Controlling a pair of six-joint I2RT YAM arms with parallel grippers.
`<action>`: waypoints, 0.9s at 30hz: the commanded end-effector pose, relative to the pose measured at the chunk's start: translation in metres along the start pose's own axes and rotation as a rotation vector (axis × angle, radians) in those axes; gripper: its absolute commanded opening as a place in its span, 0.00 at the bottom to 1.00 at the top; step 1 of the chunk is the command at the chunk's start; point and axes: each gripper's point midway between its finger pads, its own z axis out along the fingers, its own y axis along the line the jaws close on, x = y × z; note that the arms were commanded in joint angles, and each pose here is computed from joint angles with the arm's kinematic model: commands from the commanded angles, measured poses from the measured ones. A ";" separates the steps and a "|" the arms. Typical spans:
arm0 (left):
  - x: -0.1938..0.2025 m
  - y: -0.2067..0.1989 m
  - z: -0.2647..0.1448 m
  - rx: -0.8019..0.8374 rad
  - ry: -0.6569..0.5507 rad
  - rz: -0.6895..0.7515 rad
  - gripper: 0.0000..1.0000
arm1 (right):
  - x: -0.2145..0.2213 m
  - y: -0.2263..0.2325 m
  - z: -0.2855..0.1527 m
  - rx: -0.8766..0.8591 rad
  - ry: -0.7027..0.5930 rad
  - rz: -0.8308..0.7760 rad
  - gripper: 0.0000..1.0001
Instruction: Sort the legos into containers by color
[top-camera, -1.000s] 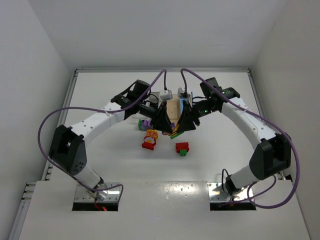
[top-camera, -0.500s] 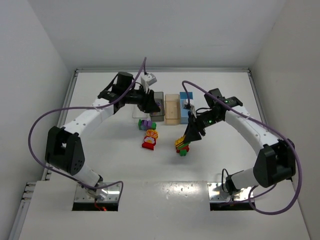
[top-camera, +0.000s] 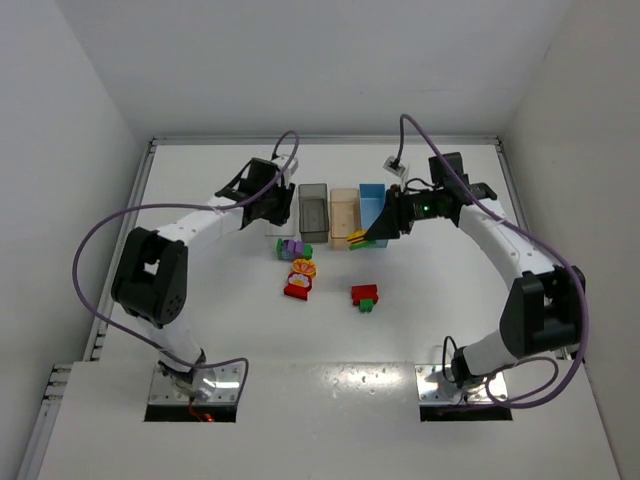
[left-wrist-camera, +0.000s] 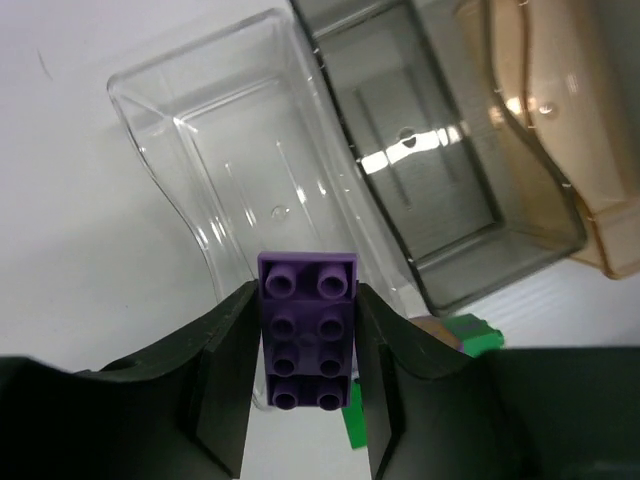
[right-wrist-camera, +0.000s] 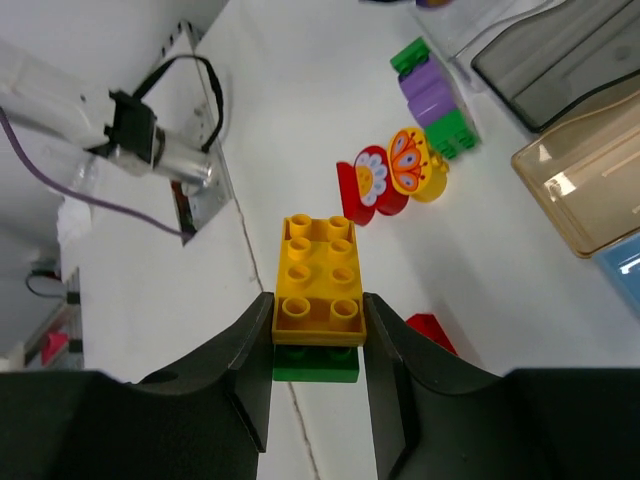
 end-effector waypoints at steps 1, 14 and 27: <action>0.002 0.012 0.012 -0.086 0.000 -0.037 0.47 | -0.039 0.003 -0.003 -0.033 -0.094 0.011 0.00; -0.073 -0.088 -0.091 0.684 -0.394 -0.119 0.79 | -0.077 -0.002 -0.001 -0.091 -0.268 0.245 0.00; -0.086 -0.168 -0.174 1.193 -0.370 -0.317 0.79 | -0.128 0.030 0.018 -0.156 -0.406 0.321 0.00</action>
